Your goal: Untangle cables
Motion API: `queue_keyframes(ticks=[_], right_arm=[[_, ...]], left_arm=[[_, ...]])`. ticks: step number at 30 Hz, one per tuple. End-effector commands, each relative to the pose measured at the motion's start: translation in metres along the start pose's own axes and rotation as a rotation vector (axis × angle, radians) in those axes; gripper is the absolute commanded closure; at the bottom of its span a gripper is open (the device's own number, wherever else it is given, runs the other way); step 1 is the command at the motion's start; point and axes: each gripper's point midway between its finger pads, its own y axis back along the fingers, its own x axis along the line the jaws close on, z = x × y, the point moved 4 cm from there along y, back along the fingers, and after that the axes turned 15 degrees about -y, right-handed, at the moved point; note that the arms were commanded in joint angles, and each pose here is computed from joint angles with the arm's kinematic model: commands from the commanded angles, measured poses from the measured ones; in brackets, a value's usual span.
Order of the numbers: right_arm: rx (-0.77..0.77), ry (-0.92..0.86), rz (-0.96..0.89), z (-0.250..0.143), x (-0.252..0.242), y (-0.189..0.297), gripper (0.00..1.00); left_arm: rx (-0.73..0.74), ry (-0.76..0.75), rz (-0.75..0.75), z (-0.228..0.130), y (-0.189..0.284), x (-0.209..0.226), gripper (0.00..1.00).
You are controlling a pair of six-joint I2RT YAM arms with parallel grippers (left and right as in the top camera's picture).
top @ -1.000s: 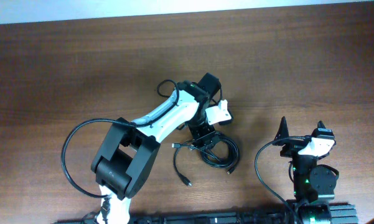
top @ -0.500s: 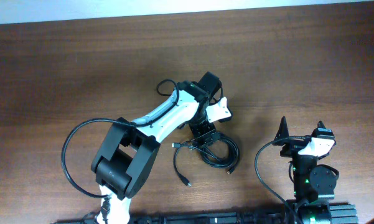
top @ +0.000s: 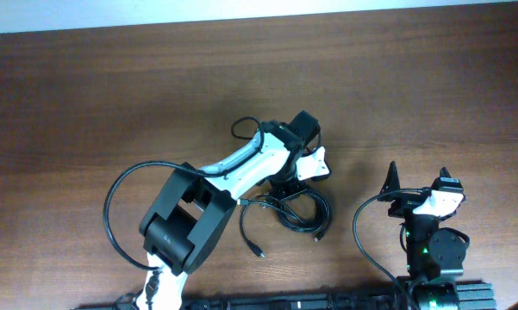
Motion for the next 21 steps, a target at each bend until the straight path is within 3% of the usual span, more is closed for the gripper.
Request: queue_keyframes(ticks=[1,8,13,16,21], right_arm=[[-0.007,0.007,-0.025,0.0,-0.004,0.0,0.01],[0.003,0.004,0.002,-0.002,0.0,0.0,0.01],[0.061,0.002,0.15,-0.01,0.019,0.002,0.01],[0.083,-0.122,0.156,-0.009,0.021,0.003,0.01],[0.188,-0.133,0.176,0.004,0.033,0.018,0.01]], left_arm=[[0.012,-0.008,-0.014,-0.001,-0.009,0.0,0.98],[-0.008,0.007,0.0,0.004,0.001,0.007,1.0],[-0.092,0.023,0.086,0.024,0.046,0.04,1.0],[-0.15,0.042,0.15,0.03,0.072,0.063,1.0],[-0.294,0.082,0.143,0.03,0.109,0.084,1.0]])
